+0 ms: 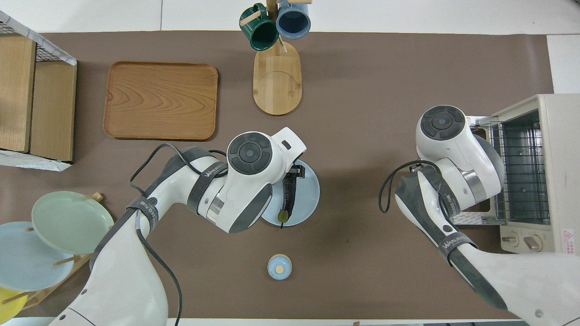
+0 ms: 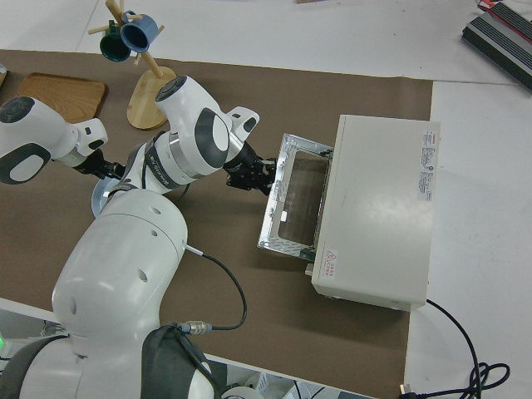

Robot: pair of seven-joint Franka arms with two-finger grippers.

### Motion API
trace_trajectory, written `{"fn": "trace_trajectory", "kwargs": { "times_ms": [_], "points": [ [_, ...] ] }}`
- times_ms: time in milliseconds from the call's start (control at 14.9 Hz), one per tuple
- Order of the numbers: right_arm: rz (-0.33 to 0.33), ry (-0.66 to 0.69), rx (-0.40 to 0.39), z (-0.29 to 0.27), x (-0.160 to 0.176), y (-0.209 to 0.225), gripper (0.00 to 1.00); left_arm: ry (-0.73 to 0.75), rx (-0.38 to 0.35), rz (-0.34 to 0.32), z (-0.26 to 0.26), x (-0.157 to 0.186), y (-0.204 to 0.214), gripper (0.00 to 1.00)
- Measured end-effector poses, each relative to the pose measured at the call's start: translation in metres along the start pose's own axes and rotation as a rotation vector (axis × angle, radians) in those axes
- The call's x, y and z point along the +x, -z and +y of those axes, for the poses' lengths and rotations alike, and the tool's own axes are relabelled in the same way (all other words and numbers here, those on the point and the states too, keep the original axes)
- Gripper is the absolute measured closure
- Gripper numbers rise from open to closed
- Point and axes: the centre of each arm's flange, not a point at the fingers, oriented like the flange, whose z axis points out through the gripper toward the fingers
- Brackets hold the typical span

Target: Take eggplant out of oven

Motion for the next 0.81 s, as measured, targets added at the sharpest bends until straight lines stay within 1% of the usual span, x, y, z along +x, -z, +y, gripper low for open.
{"fn": "trace_trajectory", "kwargs": {
  "times_ms": [202, 471, 605, 672, 739, 807],
  "points": [
    [-0.005, -0.002, -0.003, 0.037, -0.016, 0.024, 0.91, -0.006, 0.002, -0.003, 0.006, -0.008, -0.006, 0.0],
    [-0.008, 0.004, -0.007, 0.084, -0.035, 0.04, 0.9, -0.007, 0.004, -0.006, 0.008, -0.011, -0.009, 0.0],
    [-0.011, 0.004, -0.012, 0.101, -0.043, 0.042, 0.89, -0.006, 0.003, -0.006, 0.007, -0.013, -0.013, 0.06],
    [-0.011, 0.004, -0.013, 0.107, -0.045, 0.043, 0.87, -0.007, 0.002, -0.004, 0.007, -0.014, -0.015, 0.14],
    [-0.012, 0.003, -0.014, 0.112, -0.048, 0.043, 0.87, -0.009, 0.002, -0.005, 0.007, -0.016, -0.017, 0.14],
    [-0.015, 0.004, -0.013, 0.115, -0.051, 0.044, 0.86, -0.008, 0.001, -0.005, 0.007, -0.017, -0.019, 0.19]
  ]
}}
